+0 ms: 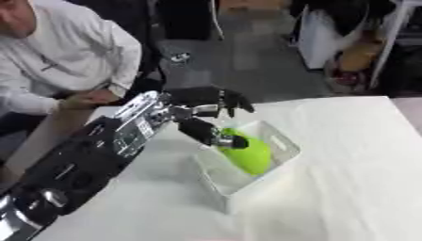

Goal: Pick up objects on the table and place them in the box.

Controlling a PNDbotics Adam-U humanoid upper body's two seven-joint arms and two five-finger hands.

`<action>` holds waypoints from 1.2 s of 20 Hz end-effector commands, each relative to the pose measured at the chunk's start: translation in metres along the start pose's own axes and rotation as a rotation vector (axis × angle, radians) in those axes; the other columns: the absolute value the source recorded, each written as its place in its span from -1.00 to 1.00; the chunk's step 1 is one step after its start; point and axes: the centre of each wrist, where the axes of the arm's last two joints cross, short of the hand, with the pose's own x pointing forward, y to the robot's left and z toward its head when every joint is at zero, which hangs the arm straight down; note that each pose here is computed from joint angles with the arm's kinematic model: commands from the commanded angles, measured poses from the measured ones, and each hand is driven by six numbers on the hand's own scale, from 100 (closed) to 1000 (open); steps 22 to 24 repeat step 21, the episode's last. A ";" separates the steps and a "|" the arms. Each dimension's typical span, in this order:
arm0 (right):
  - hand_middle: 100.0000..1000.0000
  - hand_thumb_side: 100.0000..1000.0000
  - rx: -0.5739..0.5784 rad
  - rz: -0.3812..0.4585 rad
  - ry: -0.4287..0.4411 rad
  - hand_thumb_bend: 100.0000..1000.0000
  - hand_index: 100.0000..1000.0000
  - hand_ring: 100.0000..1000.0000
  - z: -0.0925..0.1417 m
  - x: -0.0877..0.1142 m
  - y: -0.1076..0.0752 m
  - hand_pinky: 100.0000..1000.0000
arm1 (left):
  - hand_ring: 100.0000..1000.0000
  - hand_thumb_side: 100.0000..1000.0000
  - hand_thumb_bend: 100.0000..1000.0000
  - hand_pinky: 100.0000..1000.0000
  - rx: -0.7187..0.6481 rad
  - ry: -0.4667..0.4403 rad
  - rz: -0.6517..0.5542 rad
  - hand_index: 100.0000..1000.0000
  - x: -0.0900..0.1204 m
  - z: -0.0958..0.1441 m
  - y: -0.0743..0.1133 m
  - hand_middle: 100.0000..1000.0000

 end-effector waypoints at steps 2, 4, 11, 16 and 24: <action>-0.03 0.38 0.003 0.021 -0.023 -1.00 0.04 -0.04 -0.006 0.002 -0.008 -0.52 | 1.00 1.00 0.21 1.00 0.032 0.003 -0.027 1.00 -0.003 0.003 0.013 1.00; -0.03 0.38 0.004 0.021 -0.023 -1.00 0.04 -0.04 -0.006 0.002 -0.008 -0.52 | 1.00 1.00 0.18 1.00 0.043 0.005 -0.021 1.00 -0.004 0.003 0.013 1.00; -0.03 0.38 0.004 0.022 -0.022 -1.00 0.04 -0.04 -0.005 0.002 -0.008 -0.52 | 1.00 1.00 0.07 1.00 0.085 0.003 -0.004 1.00 -0.003 0.005 0.013 1.00; -0.03 0.38 -0.002 0.026 -0.018 -1.00 0.04 -0.04 -0.005 0.002 -0.008 -0.52 | 1.00 1.00 0.07 0.93 0.268 -0.036 0.099 1.00 0.008 0.011 0.008 1.00; -0.03 0.39 0.001 0.035 -0.009 -1.00 0.04 -0.04 -0.002 0.002 -0.008 -0.52 | 0.85 1.00 0.04 0.45 0.555 -0.118 0.350 1.00 0.050 0.020 -0.005 1.00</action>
